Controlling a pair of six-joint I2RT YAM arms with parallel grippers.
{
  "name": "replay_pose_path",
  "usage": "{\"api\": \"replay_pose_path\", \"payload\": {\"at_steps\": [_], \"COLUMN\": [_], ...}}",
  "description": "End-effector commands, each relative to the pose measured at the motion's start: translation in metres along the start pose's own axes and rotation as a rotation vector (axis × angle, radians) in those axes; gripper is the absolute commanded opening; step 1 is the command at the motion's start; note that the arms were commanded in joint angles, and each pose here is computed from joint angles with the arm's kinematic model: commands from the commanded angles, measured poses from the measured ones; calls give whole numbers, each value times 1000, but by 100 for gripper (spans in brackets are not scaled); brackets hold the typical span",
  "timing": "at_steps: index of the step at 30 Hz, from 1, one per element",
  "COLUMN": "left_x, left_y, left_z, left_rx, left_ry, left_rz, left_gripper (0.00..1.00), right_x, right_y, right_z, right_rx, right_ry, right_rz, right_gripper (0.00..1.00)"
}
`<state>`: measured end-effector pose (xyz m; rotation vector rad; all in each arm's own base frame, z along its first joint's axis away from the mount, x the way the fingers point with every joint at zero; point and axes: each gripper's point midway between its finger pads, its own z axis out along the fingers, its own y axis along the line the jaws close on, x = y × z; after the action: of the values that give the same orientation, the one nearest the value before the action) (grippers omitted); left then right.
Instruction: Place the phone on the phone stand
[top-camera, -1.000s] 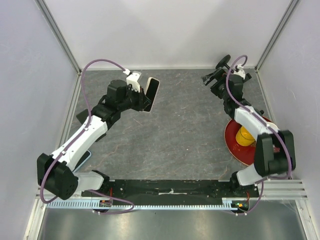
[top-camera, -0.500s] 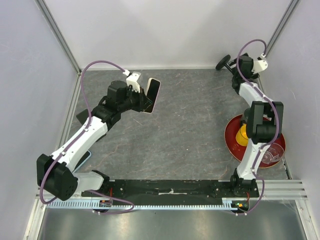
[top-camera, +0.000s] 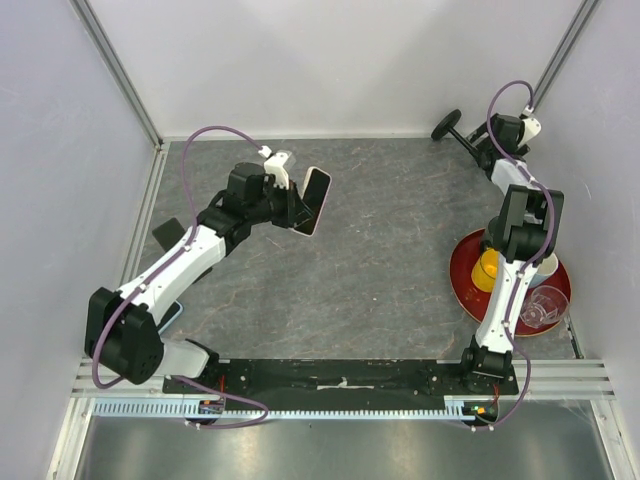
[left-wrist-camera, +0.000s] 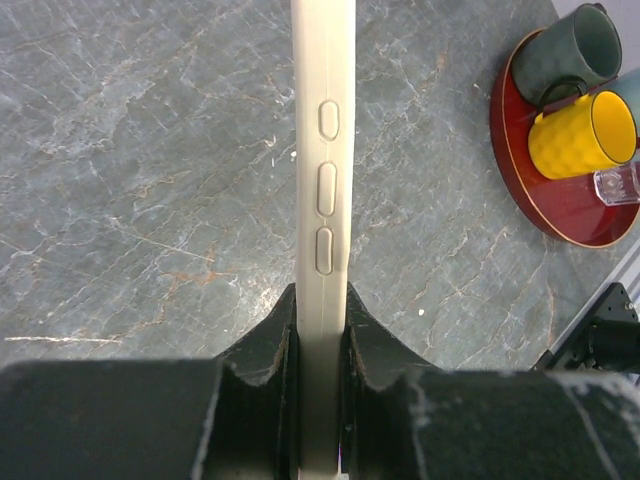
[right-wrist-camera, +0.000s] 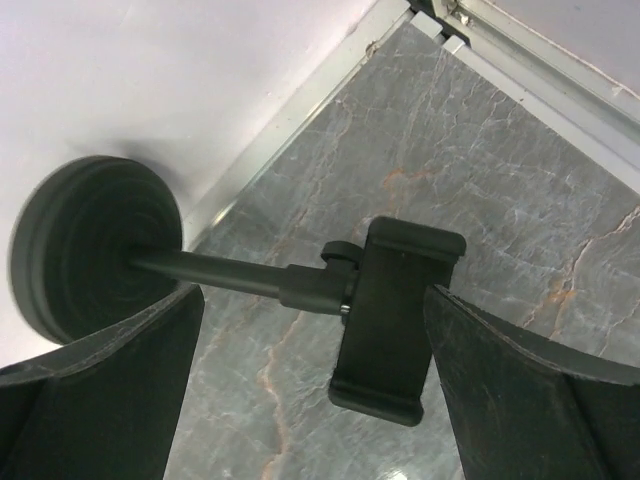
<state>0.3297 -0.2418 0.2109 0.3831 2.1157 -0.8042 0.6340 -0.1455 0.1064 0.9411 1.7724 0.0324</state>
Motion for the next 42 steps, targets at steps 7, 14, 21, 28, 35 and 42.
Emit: {"api": "replay_pose_path", "payload": {"at_steps": [7, 14, 21, 28, 35, 42], "left_x": [-21, -20, -20, -21, -22, -21], "left_y": [-24, -25, -26, -29, -31, -32], "left_z": [5, 6, 6, 5, 4, 4], "left_rx": [99, 108, 115, 126, 136, 143], "left_ry": [-70, -65, -64, -63, -64, -61], "left_rz": [4, 1, 4, 5, 7, 5], "left_gripper": [2, 2, 2, 2, 2, 2], "right_x": [-13, -5, 5, 17, 20, 29], "right_y": [9, 11, -6, -21, -19, -30], "right_z": [5, -5, -6, -10, -23, -30], "right_rx": [44, 106, 184, 235, 231, 282], "right_ry": [-3, 21, 15, 20, 28, 13], "right_rz": [-11, 25, 40, 52, 79, 106], "right_gripper": [90, 86, 86, 78, 84, 89]}}
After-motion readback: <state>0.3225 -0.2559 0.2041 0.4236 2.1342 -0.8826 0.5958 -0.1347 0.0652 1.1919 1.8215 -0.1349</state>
